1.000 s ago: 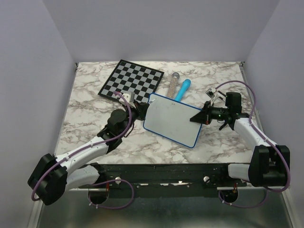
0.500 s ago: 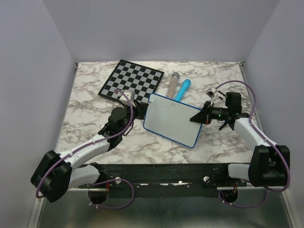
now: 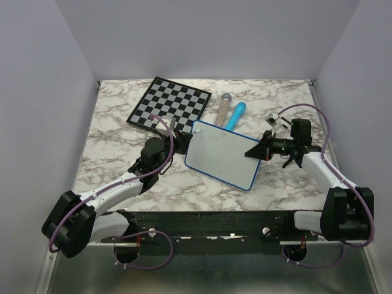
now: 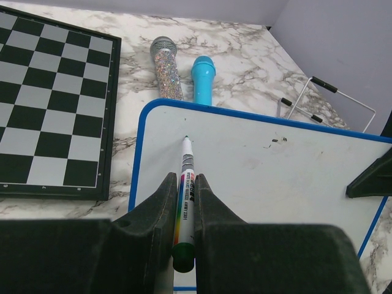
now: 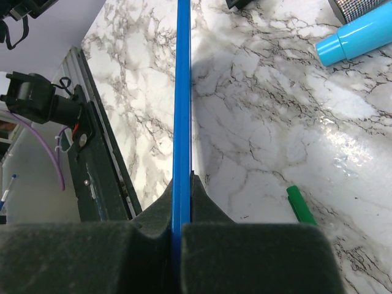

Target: Write a sentence on the whiteboard

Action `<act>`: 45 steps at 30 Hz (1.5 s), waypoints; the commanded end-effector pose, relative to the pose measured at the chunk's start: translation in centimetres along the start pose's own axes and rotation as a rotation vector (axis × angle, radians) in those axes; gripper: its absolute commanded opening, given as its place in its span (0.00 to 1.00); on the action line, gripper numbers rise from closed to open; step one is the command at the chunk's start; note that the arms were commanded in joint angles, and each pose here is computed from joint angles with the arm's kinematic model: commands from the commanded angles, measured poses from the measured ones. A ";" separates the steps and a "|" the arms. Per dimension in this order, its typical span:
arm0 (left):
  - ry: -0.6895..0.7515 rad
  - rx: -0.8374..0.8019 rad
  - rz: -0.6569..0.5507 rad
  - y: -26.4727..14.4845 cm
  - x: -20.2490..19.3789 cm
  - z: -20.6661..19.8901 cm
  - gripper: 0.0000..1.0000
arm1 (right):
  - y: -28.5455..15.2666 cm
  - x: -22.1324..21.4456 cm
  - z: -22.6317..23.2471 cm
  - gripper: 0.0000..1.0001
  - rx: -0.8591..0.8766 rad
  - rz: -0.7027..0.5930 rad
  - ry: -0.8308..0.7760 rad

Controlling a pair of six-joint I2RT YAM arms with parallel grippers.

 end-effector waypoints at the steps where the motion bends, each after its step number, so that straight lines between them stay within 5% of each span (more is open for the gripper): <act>1: 0.005 -0.028 -0.025 0.3 0.6 -0.3 0.00 | 0.1 0.8 0.0 0.01 -0.009 -0.002 -0.035; 39: -0.026 -0.022 0.073 -3.0 -3.3 1.1 0.00 | -0.1 1.0 0.2 0.01 -0.011 -0.008 -0.049; 45: -0.026 -0.051 0.028 -2.8 -1.4 0.3 0.00 | -0.1 1.0 0.2 0.01 -0.012 -0.010 -0.052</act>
Point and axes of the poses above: each gripper's point midway between its finger pads, its own y axis out along the fingers, its own z axis along the line the jaws close on, x = y × z, the point moved 6 cm from there along -y, back along the fingers, and after that the axes turned 1 degree about y, right-handed, at the moved point
